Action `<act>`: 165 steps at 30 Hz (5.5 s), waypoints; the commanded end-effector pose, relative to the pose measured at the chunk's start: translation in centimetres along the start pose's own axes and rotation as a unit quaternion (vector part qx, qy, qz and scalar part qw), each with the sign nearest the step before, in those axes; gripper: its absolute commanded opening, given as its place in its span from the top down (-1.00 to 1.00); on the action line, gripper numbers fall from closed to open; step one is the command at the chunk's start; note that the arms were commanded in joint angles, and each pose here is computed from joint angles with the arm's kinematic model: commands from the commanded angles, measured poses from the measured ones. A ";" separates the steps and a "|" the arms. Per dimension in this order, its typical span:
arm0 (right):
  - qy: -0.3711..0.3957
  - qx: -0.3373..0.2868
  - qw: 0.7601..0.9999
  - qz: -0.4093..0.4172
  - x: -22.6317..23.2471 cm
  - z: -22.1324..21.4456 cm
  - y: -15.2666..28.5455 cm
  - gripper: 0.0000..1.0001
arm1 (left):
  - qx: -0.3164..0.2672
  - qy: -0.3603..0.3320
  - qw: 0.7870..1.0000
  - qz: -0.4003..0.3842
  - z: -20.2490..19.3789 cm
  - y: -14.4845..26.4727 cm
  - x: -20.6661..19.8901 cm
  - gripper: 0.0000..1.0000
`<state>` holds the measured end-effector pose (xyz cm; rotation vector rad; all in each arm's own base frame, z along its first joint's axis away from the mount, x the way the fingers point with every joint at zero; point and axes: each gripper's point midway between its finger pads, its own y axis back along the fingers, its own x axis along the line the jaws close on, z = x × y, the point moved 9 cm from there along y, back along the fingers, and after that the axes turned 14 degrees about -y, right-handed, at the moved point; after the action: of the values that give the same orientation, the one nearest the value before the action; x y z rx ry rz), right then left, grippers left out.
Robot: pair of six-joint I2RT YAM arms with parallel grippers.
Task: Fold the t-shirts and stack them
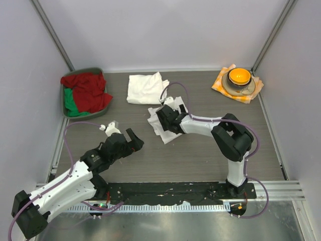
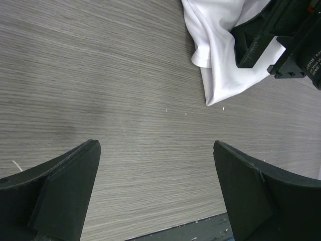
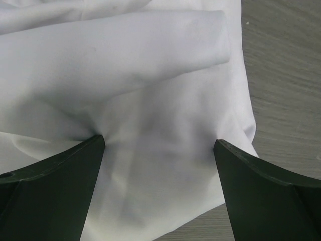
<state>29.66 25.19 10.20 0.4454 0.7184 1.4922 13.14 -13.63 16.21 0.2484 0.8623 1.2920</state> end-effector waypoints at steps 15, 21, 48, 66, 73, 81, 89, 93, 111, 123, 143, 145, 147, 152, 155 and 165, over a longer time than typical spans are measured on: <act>-0.282 0.219 0.933 0.056 2.9 -8.7 5.5 -0.93 | 0.001 -0.004 1.000 -0.004 0.5 0.4 -0.4 -1.00; -0.314 0.180 0.931 0.040 2.6 -8.6 8.8 -0.92 | 0.008 -0.008 1.000 -0.015 0.2 1.3 0.0 -0.99; 0.448 -0.162 0.879 -0.036 3.7 -13.3 23.6 -0.99 | 0.056 0.029 0.998 -0.001 0.4 -1.3 2.0 -1.00; 0.455 -0.187 0.870 -0.027 5.3 -18.7 18.0 -0.99 | 0.072 0.027 0.997 0.027 -0.2 -3.1 2.6 -0.99; 0.420 -0.153 0.895 -0.015 5.3 -18.0 15.7 -0.99 | 0.068 0.025 0.997 0.035 0.4 -3.0 2.9 -1.00; 0.389 -0.113 0.914 -0.001 5.5 -16.2 13.1 -0.96 | 0.073 0.024 0.996 0.041 0.9 -3.2 3.0 -1.00; 0.386 -0.084 0.918 0.028 6.3 -15.5 11.7 -0.20 | 0.081 0.035 0.995 0.038 0.9 -3.8 3.3 -0.99; 0.389 -0.070 0.918 0.035 6.5 -15.8 11.3 0.57 | 0.080 0.037 0.995 0.040 0.9 -3.7 3.5 -0.99; 0.259 -0.117 0.957 0.065 4.8 -7.5 17.1 0.99 | 0.043 0.132 0.984 -0.110 0.7 -3.6 1.2 -1.00; 0.235 -0.124 0.961 0.071 4.3 -5.5 18.6 0.99 | 0.003 0.273 0.947 -0.169 -0.6 -3.7 1.7 -1.00; 0.240 -0.111 0.961 0.080 4.3 -6.6 17.9 0.99 | 0.007 0.427 0.888 -0.168 -2.6 -2.3 3.4 -1.00; 0.241 -0.110 0.961 0.080 4.3 -6.6 17.8 0.99 | 0.022 0.430 0.888 -0.160 -2.9 -2.5 3.5 -0.99; 0.240 -0.110 0.961 0.079 4.3 -6.7 17.8 0.99 | 0.039 0.430 0.890 -0.148 -3.1 -2.5 3.5 -1.00; 0.241 -0.112 0.961 0.081 4.4 -6.8 17.6 0.99 | 0.075 0.420 0.897 -0.119 -3.0 -2.6 3.0 -1.00; 0.242 -0.113 0.960 0.080 4.4 -6.9 17.5 0.99 | 0.095 0.420 0.895 -0.118 -2.9 -3.0 2.6 -0.99; 0.250 -0.113 0.959 0.077 4.1 -7.2 17.3 0.99 | 0.081 0.437 0.887 -0.128 -1.2 -4.6 1.6 -1.00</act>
<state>11.64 28.96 15.23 -0.0712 0.9707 1.8282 14.21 -13.27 10.07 -0.2834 1.7522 1.1170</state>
